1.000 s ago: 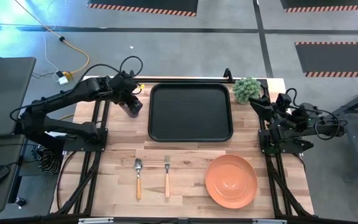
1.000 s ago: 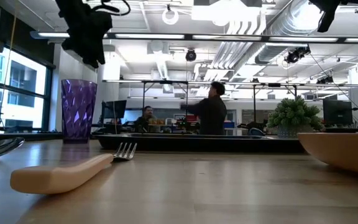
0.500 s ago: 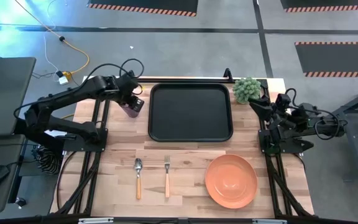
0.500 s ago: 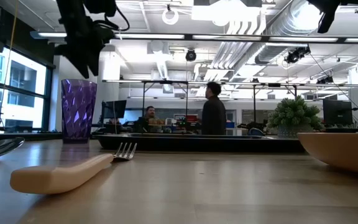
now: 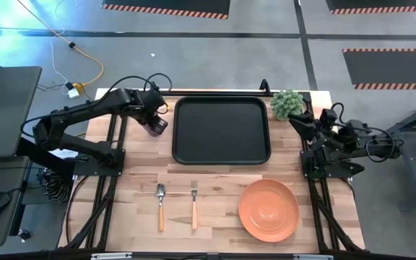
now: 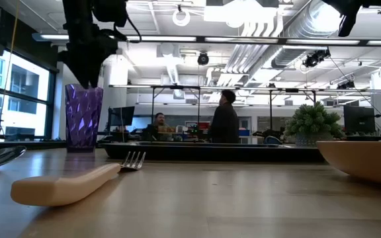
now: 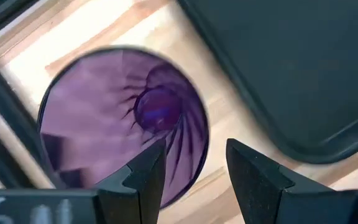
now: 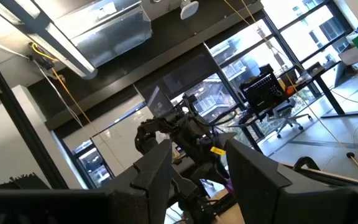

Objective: Pick and place plate/cup/fork/spoon on tray
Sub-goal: Put the purple glass on the top left of the black serving tray

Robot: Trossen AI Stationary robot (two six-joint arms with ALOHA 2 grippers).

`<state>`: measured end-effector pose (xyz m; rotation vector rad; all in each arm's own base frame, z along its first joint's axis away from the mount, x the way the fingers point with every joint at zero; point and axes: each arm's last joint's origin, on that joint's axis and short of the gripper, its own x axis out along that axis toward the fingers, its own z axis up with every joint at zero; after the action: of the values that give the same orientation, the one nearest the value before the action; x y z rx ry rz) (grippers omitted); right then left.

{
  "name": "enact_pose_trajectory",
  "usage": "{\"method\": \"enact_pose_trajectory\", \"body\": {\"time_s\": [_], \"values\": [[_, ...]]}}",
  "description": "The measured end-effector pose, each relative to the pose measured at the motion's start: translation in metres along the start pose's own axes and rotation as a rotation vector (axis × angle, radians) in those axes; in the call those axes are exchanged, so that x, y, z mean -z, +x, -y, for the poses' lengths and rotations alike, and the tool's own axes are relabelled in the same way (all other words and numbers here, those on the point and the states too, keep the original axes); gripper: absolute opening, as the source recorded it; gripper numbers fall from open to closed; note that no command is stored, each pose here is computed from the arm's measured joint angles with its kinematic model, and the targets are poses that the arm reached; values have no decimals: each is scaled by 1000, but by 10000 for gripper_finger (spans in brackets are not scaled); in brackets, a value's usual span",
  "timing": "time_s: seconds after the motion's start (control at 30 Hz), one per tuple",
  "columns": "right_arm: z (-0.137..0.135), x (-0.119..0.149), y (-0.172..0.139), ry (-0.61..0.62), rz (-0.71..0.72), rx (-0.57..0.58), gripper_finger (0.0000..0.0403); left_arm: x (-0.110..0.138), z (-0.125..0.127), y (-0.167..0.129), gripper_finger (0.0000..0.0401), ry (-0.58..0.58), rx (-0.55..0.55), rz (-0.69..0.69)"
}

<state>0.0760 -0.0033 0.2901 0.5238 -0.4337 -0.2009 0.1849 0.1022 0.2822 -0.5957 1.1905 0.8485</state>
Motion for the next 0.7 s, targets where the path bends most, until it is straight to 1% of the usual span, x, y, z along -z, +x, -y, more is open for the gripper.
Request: {"method": "enact_pose_trajectory", "body": {"time_s": [0.13,0.47,0.6,0.7], "values": [[0,1,0,-5,-9,4,144,3,-1,5,156,32,-16,-25],[0,1,0,-4,-8,4,144,3,-1,6,155,34,-24,-25],[0,1,0,-4,-8,4,144,2,0,10,139,38,-31,-41],[0,1,0,-4,-8,4,144,0,2,14,122,62,-35,-49]]}}
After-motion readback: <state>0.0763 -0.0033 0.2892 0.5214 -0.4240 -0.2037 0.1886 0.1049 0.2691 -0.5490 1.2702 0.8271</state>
